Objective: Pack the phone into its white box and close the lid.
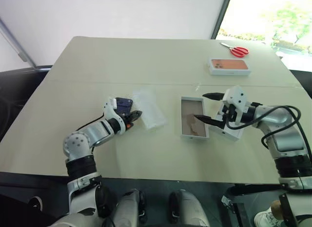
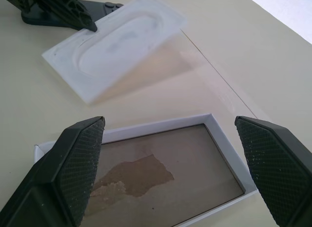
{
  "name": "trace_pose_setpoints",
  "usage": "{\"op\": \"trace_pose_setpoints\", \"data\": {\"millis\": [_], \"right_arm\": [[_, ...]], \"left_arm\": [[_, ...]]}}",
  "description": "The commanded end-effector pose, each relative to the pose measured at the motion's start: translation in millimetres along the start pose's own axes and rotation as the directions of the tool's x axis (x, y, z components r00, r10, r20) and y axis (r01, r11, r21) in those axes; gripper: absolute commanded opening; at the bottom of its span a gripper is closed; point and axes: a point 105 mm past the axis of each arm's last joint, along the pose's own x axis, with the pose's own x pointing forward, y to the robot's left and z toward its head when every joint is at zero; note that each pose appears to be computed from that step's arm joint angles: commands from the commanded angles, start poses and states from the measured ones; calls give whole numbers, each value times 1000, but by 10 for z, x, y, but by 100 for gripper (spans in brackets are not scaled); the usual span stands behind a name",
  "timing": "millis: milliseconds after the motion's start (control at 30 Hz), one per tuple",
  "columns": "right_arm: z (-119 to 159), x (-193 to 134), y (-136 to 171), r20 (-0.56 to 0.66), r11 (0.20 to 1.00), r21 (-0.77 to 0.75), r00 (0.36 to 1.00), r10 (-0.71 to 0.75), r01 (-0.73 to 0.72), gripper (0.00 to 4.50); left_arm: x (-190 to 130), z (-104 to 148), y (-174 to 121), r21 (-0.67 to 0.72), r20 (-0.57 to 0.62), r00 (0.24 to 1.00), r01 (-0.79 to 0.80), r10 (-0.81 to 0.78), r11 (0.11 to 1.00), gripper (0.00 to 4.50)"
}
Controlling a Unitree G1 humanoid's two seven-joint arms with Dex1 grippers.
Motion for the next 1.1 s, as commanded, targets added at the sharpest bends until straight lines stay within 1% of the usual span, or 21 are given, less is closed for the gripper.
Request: {"op": "trace_pose_setpoints", "data": {"millis": [33,167,200,300,433,533,600,667,800,900,1033,1067,1100], "right_arm": [[105,-27,-26,27,999,-44,1000,-14,15,450],[113,-15,-26,32,999,-43,999,-15,16,450],[113,-9,-23,33,999,-42,999,-14,15,450],[93,6,12,34,1000,-15,999,4,-3,450],[64,21,201,33,990,95,994,100,-102,450],[45,7,477,20,960,154,972,234,-234,450],[-1,12,607,-8,947,159,959,285,-280,450],[-90,19,669,-54,944,146,950,307,-296,450],[-227,79,642,-109,957,119,954,279,-266,450],[-359,84,632,-172,961,71,946,276,-267,365],[-386,61,624,-172,957,87,942,287,-276,167],[-397,60,615,-179,958,82,942,285,-274,111],[-407,60,614,-185,958,77,941,285,-276,71]], "left_arm": [[-6,-25,45,11,-6,1000,-25,25,1000,8],[-18,40,-7,-9,26,1000,3,-3,1000,8],[-24,59,-48,-23,37,999,33,-32,999,8],[-50,86,-124,-8,34,997,64,-64,998,8],[-89,174,-95,1,48,998,38,-38,999,8],[-128,245,-125,22,55,997,49,-50,999,8],[-150,316,-161,31,64,996,58,-60,998,8],[-167,367,-214,47,70,995,71,-75,996,8],[-180,398,-287,66,65,993,90,-95,994,8],[-180,437,-237,92,83,995,45,-53,995,0],[-183,444,-250,112,88,995,46,-56,993,0],[-179,438,-252,118,87,995,45,-55,992,0],[-177,435,-253,121,88,995,44,-55,992,0]]}}
